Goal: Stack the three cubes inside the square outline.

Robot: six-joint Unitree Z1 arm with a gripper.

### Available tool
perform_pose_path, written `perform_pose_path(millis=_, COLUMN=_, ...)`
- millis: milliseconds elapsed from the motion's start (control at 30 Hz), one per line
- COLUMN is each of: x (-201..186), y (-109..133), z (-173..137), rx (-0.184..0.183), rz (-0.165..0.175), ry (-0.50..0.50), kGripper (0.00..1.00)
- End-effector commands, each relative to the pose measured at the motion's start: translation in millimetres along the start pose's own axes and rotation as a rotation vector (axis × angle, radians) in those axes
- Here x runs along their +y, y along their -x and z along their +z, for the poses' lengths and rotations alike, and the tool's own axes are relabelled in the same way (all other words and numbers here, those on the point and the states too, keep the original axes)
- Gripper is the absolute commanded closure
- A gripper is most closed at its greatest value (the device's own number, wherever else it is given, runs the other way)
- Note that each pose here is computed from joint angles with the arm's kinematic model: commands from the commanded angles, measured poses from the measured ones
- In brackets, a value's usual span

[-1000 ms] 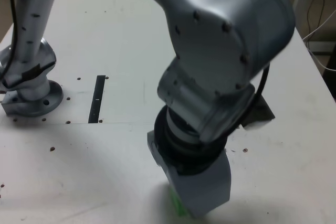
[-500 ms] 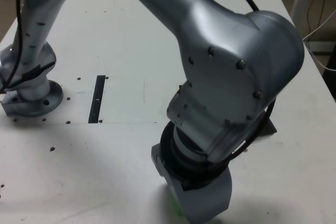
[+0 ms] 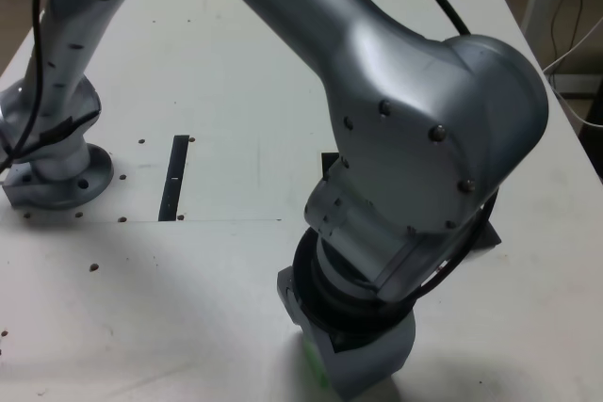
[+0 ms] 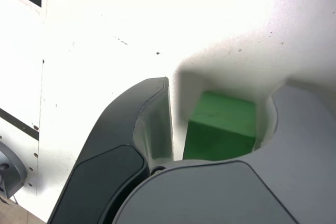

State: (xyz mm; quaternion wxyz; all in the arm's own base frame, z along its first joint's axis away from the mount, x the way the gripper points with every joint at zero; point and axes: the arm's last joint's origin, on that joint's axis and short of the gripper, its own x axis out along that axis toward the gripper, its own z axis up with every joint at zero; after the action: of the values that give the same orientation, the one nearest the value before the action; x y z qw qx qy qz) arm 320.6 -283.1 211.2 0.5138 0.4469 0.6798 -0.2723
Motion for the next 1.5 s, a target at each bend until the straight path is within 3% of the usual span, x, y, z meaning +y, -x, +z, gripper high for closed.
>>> perform_pose_path(millis=0, x=-0.4, y=-0.1, z=1.1, rx=-0.002, rz=0.002, ry=-0.001, kGripper=0.71)
perform_pose_path(millis=367, x=-1.4, y=2.9, z=-4.7, rx=0.013, rz=0.002, ry=-0.003, kGripper=0.71)
perform_pose_path(millis=567, x=1.3, y=17.2, z=-23.8, rx=0.038, rz=0.018, ry=0.016, kGripper=0.71)
perform_pose_path(millis=667, x=9.5, y=25.9, z=-39.5, rx=0.051, rz=0.006, ry=0.055, kGripper=0.71)
perform_pose_path(millis=833, x=28.1, y=42.5, z=-73.5, rx=0.051, rz=-0.024, ry=0.173, kGripper=0.71)
perform_pose_path(millis=1067, x=58.4, y=66.0, z=-117.6, rx=-0.043, rz=-0.055, ry=0.402, kGripper=0.71)
perform_pose_path(millis=1200, x=74.0, y=71.6, z=-139.6, rx=-0.074, rz=-0.073, ry=0.531, kGripper=0.71)
perform_pose_path(millis=1467, x=115.9, y=54.9, z=-178.0, rx=-0.071, rz=-0.185, ry=0.758, kGripper=0.7)
